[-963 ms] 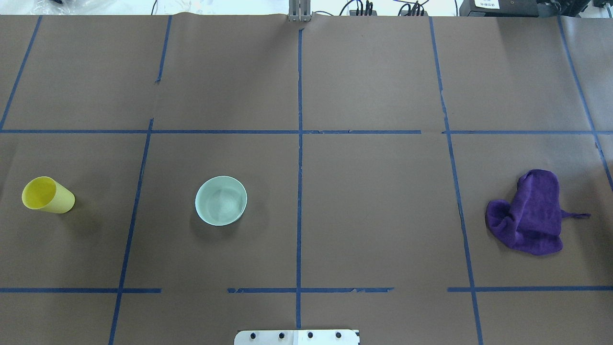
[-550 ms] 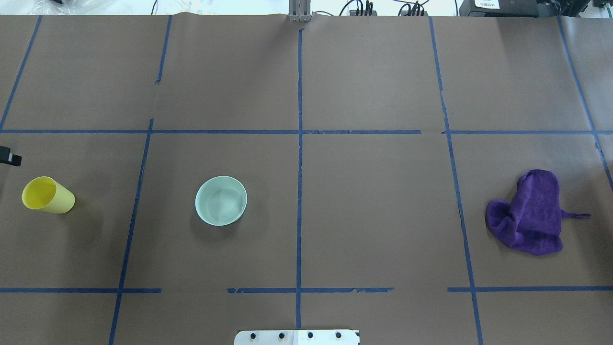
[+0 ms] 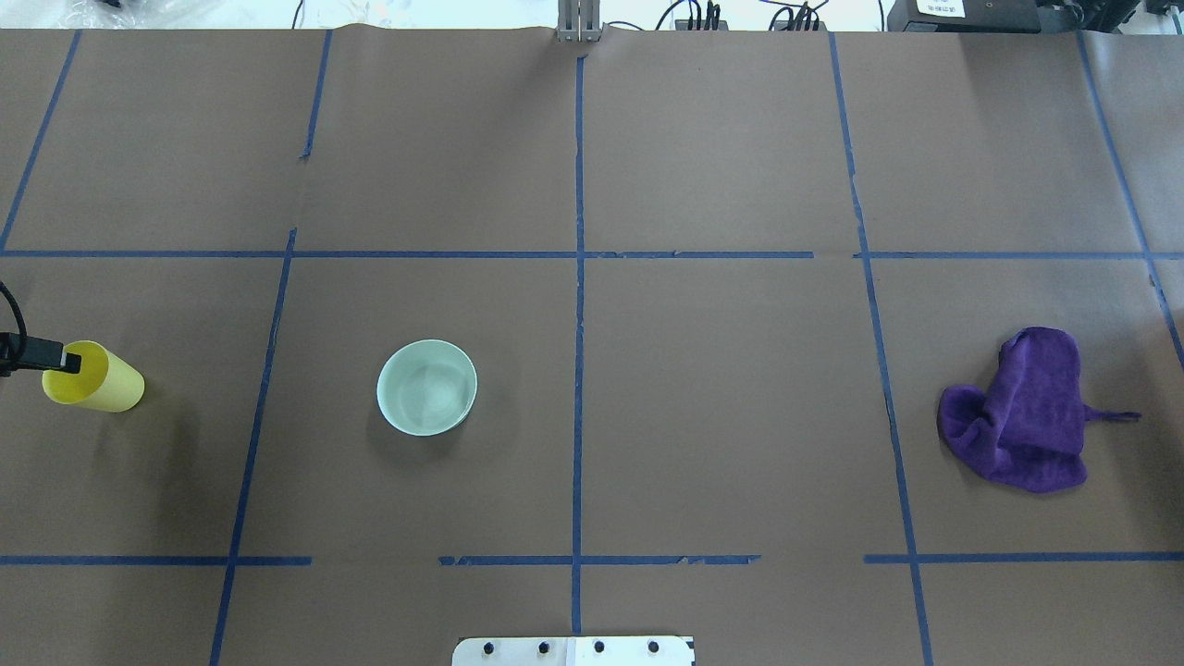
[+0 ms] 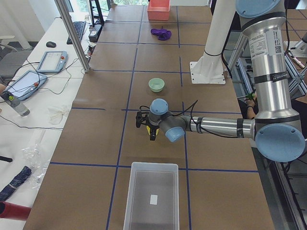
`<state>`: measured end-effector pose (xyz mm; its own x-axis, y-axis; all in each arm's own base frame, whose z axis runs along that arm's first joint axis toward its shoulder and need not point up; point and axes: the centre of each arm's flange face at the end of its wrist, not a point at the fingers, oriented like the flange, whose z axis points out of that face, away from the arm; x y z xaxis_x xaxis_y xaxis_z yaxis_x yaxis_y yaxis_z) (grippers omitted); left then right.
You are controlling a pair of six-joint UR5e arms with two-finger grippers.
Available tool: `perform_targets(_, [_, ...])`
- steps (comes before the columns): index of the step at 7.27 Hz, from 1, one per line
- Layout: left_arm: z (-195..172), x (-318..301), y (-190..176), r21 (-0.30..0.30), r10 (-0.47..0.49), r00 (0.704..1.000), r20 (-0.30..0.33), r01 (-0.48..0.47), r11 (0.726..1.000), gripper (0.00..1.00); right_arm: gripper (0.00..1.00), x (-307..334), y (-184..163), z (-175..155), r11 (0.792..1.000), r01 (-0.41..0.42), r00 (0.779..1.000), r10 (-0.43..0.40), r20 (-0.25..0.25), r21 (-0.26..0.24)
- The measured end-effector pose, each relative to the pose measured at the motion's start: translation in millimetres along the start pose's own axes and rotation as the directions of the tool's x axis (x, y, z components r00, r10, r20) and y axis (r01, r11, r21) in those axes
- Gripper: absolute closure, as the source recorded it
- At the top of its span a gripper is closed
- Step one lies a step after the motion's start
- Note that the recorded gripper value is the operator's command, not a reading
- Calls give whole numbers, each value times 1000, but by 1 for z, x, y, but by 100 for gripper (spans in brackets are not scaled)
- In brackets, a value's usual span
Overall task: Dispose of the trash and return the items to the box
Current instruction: 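Close the left gripper on the yellow cup's rim, then lift the yellow cup with the left gripper while the right gripper reaches toward the cloth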
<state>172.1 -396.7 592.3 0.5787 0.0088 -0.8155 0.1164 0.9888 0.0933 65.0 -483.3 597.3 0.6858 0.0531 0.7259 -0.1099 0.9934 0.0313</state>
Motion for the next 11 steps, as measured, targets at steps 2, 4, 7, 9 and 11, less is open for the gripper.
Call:
perform_targets(2, [9,-2,3,2,2,1000,23,-3,1000,20,0,0,0,0,1000,-1,1000,1,0,-1])
perform_targets(4, [15,-3,4,4,7,999,36,-7,1000,73,0,0,0,0,1000,-1,1000,1,-1,-1])
perform_targets(7, [18,3,3,4,12,999,33,-12,1000,100,0,0,0,0,1000,-1,1000,1,-1,-1])
perform_targets(9, [20,10,5,-4,24,999,26,-24,1000,100,0,-1,0,1,1000,2,1000,-2,-1,-5])
perform_targets(11, [2,22,9,-8,39,999,-6,-39,999,100,0,-14,-9,0,1000,25,1000,-25,6,0])
